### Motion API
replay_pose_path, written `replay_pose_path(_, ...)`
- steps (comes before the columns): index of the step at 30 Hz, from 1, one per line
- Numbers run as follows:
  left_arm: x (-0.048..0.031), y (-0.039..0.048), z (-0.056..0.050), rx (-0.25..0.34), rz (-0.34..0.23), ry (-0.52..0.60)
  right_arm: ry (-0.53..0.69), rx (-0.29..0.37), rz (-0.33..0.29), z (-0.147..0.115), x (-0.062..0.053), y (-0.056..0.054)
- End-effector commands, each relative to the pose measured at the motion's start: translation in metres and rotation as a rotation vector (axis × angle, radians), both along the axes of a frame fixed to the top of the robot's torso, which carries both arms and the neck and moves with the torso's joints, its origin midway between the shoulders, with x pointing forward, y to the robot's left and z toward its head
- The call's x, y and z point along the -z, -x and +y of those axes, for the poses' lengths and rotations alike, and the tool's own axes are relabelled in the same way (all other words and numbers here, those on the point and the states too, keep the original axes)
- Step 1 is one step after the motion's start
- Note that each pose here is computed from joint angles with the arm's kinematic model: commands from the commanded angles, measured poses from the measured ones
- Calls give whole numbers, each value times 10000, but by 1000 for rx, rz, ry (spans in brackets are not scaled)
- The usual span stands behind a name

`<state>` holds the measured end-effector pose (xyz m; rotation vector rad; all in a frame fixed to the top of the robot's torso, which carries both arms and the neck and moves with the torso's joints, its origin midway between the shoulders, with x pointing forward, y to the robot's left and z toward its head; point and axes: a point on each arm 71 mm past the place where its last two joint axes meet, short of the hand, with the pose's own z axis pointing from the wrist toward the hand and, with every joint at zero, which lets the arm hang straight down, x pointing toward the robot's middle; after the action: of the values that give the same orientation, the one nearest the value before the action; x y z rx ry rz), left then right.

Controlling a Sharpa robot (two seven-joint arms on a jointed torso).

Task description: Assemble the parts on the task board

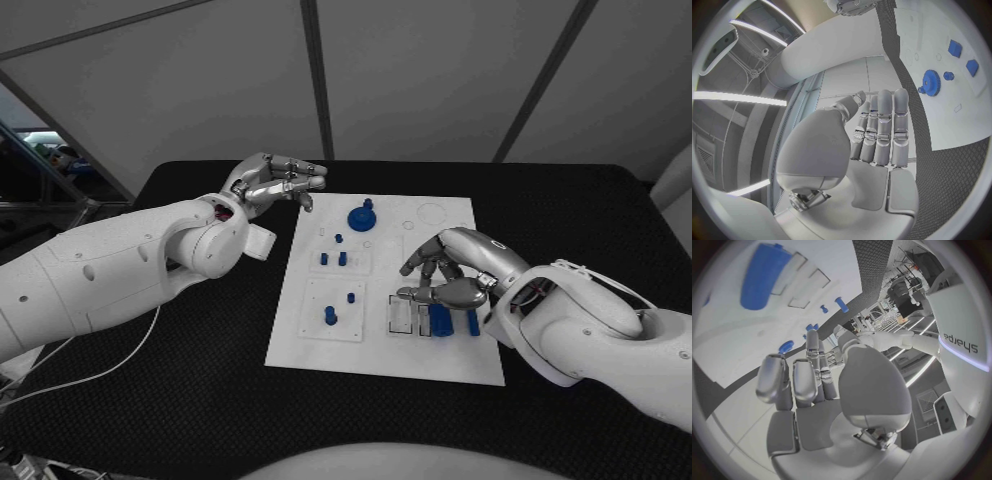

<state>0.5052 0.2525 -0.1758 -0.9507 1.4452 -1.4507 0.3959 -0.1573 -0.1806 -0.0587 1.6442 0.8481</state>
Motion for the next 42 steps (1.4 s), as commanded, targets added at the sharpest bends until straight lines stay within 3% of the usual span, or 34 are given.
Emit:
replay_pose_path(1,-13,5,-8,6,-3,5,-7,141,151,-269,50,-15)
replay_pose_path(8,-15,10,-10,5,-3,5,58,255,181,-612,52,21)
replay_pose_path(13,-15,12,-4,2,2,11,94,295,195,-673,85,55)
replay_pose_path(28,-18,19,20,-4,5,17,169,292,249,-503,357,114)
replay_pose_path(42,-19,19,19,-2,5,17,223,272,261,-383,452,113)
